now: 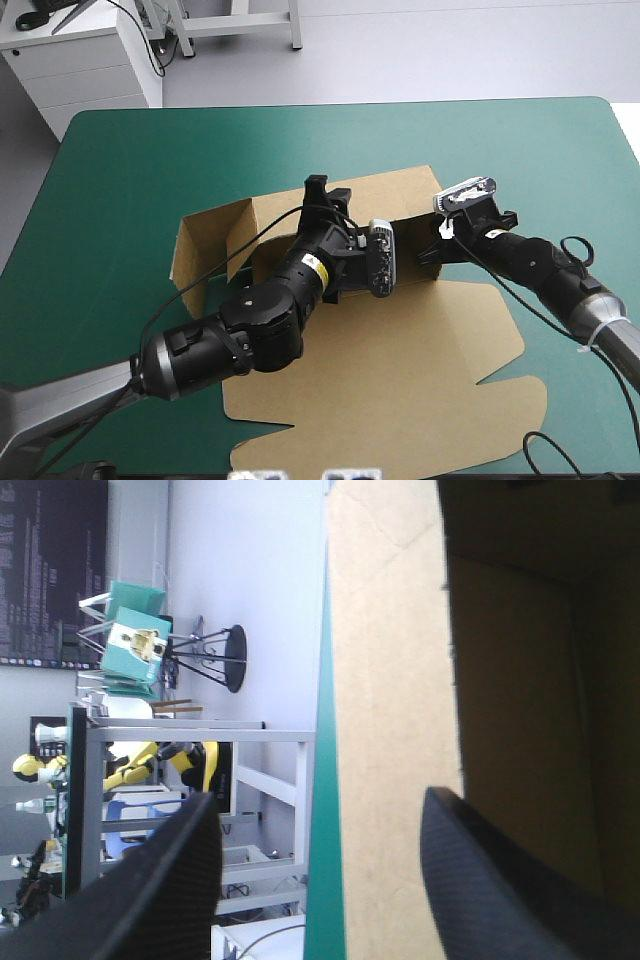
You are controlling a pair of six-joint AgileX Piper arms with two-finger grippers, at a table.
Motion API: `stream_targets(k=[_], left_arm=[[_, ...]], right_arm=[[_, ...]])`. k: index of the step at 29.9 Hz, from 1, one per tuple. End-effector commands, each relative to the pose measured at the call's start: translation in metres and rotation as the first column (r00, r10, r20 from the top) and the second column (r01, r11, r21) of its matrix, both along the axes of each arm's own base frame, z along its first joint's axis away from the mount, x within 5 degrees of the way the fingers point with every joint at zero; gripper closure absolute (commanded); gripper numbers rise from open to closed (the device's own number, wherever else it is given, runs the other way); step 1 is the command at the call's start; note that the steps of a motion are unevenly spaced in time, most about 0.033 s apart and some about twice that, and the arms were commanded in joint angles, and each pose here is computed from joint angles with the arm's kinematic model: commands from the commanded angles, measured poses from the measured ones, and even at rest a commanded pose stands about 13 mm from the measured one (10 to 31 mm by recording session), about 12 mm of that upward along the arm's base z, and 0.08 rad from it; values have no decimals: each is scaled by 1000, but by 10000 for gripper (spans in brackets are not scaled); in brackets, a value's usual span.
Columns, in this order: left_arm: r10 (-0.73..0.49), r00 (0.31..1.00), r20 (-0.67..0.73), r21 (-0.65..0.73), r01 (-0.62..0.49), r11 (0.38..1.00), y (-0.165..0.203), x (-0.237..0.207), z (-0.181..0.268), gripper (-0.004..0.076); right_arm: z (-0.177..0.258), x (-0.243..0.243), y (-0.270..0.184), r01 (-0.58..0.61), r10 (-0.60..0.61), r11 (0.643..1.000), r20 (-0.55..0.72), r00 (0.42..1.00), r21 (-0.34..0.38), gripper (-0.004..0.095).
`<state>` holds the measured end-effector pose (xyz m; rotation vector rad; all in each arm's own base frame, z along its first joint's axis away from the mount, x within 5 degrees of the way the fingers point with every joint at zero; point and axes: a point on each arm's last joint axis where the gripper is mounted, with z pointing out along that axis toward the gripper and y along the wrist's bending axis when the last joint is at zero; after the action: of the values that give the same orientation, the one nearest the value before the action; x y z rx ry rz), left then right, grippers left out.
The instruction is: Fold the box
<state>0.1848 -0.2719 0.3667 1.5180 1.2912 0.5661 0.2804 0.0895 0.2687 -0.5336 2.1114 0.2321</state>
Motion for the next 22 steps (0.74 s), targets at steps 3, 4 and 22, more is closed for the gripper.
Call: stream_targets(k=[3,4,22], left_arm=[[5,992,127,-97,8,995,18,-8,47,668],[14,991,129,-112,1,994,19,-8,51,722],[163,952,-260,-417,-262,870,97,46,118,706]], right_arm=[[18,1,-3,23,-23,1000,77,997,9,925],[18,1,-3,23,-23,1000,77,997,9,926],[16,-1,-2,4,-4,1000,61,998,0,927]])
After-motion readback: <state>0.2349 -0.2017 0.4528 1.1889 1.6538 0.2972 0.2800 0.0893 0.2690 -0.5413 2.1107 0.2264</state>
